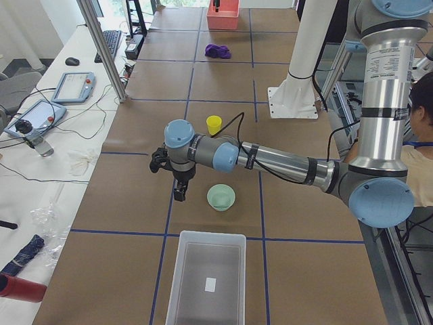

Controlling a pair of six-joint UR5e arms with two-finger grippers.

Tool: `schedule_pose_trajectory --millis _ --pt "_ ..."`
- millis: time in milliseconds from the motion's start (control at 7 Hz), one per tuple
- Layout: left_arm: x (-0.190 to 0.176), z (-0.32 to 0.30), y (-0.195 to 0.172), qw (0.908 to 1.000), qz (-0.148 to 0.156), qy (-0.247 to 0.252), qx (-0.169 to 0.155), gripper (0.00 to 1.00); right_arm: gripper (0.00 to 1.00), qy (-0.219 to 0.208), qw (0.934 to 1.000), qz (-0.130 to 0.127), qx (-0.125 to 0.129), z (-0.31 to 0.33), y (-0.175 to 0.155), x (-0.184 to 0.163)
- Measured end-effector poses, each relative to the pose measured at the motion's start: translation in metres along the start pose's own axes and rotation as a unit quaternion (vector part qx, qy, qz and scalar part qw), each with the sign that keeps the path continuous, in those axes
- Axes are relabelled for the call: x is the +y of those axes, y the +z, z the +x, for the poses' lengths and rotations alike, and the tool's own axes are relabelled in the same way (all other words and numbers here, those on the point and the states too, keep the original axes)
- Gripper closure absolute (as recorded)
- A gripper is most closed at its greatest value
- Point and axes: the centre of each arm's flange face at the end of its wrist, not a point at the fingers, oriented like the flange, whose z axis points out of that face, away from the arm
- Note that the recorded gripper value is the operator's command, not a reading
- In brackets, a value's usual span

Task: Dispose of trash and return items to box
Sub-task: 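Move the left gripper toward the yellow cup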

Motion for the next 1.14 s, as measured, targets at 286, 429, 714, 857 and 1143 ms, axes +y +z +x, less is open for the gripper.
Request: schedule_pose_trajectory --millis 286,429,714,857,1143 --pt "-0.029 0.086 0.01 0.9979 0.006 0.046 0.045 0.0 0.0 0.003 1.0 -0.003 -0.001 0.001 0.001 0.002" --pt "-0.036 0.132 0.019 0.9944 0.009 0.067 0.081 0.0 0.0 0.005 1.0 -0.005 -0.003 0.002 0.003 0.004" --pt "-0.048 0.274 0.047 0.9905 0.008 0.029 0.134 0.0 0.0 0.009 0.9999 -0.01 -0.005 0.005 0.007 0.008" --pt "-0.045 0.329 0.062 0.9915 0.027 0.02 0.126 0.0 0.0 0.009 0.9999 -0.01 -0.005 0.005 0.007 0.008" --pt "-0.031 0.369 0.081 0.9931 0.05 0.006 0.106 0.0 0.0 0.008 0.9999 -0.01 -0.006 0.005 0.007 0.007"
